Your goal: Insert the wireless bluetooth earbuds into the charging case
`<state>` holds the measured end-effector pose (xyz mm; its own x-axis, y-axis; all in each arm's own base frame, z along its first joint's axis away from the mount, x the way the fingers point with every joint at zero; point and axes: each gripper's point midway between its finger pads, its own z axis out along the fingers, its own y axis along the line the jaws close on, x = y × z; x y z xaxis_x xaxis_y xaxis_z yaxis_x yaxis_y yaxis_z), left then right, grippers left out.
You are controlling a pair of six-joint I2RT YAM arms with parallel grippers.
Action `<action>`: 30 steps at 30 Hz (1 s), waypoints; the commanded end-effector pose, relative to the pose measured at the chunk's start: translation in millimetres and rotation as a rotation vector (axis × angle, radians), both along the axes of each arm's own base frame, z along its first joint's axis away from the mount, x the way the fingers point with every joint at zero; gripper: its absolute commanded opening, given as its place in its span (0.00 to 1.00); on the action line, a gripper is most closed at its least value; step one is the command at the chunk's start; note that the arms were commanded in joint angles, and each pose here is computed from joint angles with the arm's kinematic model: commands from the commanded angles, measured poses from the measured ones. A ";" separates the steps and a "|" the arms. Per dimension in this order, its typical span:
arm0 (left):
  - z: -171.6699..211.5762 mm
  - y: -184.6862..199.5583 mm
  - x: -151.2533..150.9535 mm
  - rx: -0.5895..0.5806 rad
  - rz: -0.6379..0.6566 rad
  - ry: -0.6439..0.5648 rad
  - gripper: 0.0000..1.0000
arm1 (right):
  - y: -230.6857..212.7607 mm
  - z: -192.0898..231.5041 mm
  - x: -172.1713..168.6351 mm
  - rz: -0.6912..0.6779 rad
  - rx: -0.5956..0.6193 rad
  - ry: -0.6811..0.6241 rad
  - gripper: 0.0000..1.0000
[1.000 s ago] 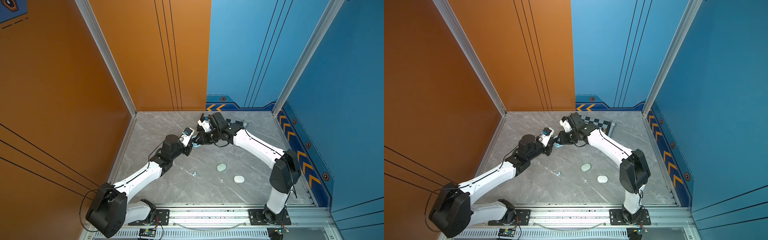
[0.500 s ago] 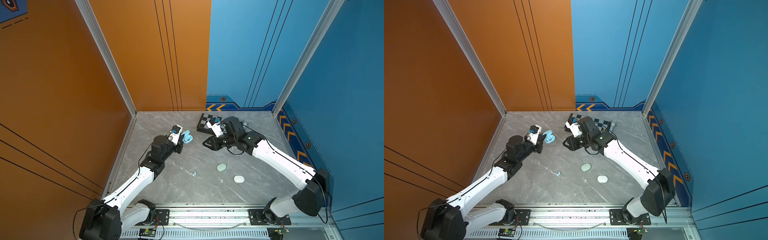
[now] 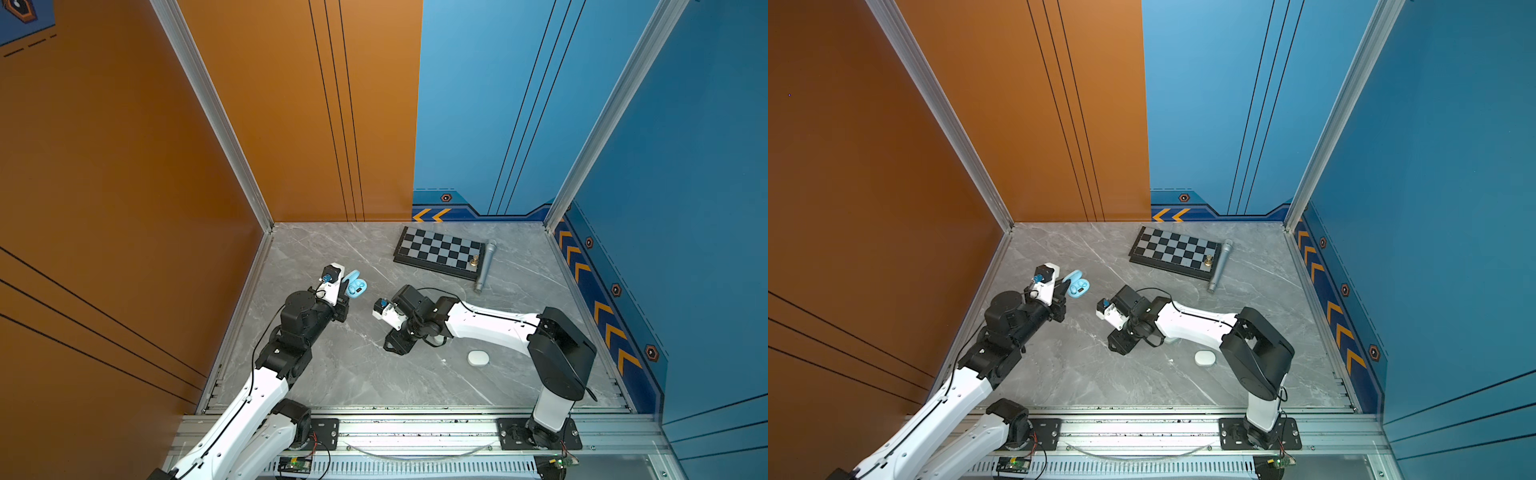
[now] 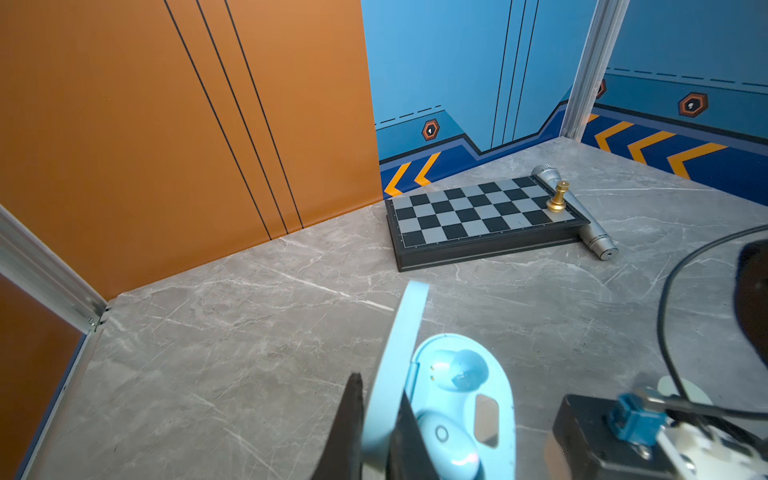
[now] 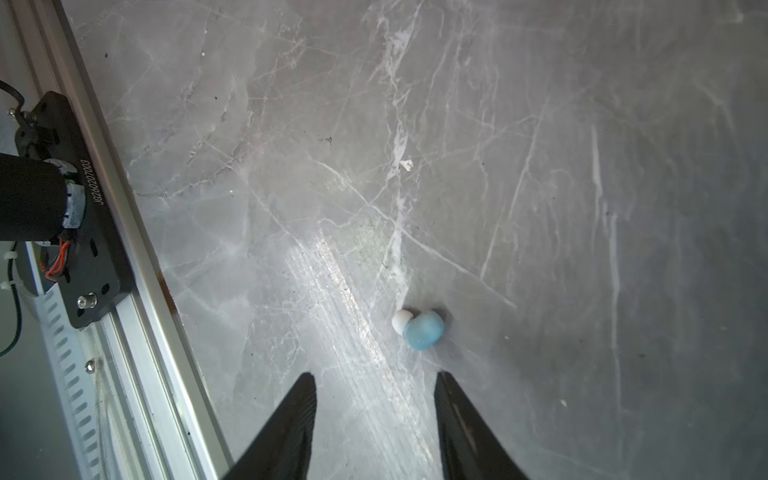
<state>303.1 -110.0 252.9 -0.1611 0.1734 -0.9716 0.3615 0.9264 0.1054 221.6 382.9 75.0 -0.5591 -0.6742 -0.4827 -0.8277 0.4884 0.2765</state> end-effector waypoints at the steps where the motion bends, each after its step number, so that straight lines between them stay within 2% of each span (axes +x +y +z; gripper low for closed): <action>1: -8.9 11.4 -1.3 0.041 0.046 0.024 0.00 | 19.3 5.2 11.7 0.055 0.032 -0.088 0.54; 8: -5.7 17.5 -3.6 0.060 0.067 0.019 0.00 | 13.5 -19.3 24.0 0.019 -0.080 -0.136 0.55; 13: -6.1 18.2 -3.3 0.068 0.067 0.023 0.00 | 10.2 -38.8 17.9 0.069 -0.176 -0.182 0.55; 21: -2.1 15.8 0.4 0.072 0.059 0.023 0.00 | -7.4 -53.5 12.5 0.107 -0.260 -0.194 0.55; 30: 1.3 9.4 6.9 0.065 0.036 0.024 0.00 | -38.3 -49.8 29.8 -0.008 -0.264 -0.153 0.54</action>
<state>306.6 -100.4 235.8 -0.2355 0.2325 -0.9437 0.3312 0.9321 0.1470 249.5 364.4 24.1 -0.4592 -0.7902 -0.4059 -0.8686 0.4951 0.0190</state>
